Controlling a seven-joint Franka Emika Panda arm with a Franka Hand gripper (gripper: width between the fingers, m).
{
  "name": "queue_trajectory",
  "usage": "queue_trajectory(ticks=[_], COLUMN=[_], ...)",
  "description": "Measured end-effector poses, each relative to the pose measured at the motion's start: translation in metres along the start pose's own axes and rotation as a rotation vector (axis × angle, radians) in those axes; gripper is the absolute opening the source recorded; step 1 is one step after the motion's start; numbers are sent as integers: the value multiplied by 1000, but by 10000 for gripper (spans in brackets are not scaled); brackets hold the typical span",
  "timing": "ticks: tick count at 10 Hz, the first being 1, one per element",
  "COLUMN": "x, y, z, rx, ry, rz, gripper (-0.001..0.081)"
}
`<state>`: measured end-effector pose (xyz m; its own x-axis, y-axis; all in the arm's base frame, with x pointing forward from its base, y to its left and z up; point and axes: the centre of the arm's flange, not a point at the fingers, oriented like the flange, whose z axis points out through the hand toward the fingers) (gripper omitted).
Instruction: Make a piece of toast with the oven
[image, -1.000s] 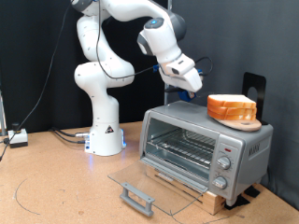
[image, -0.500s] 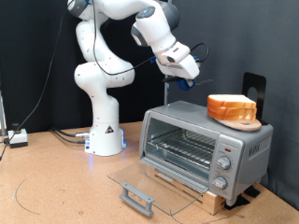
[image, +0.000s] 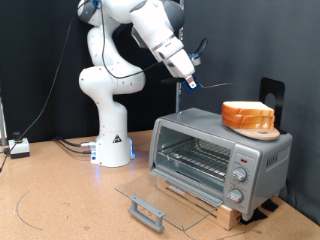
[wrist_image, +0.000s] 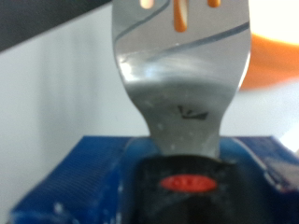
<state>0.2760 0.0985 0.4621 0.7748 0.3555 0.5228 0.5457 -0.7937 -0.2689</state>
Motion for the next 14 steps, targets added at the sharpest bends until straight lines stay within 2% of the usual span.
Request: queue_trajectory(ticks=[2, 4, 6, 9, 10, 12, 14], x=[-9, -21, -30, -43, -51, -67, -57], y=[15, 27, 40, 65, 73, 85, 82], z=[-15, -29, -46, -68, -74, -80, -83], rx=[-30, -24, -40, -102, -98, -32, -64], ry=[-43, -86, -70, -39, -48, -96, -99], rz=[42, 63, 85, 139, 133, 36, 75], gripper=[394, 394, 394, 394, 394, 394, 394])
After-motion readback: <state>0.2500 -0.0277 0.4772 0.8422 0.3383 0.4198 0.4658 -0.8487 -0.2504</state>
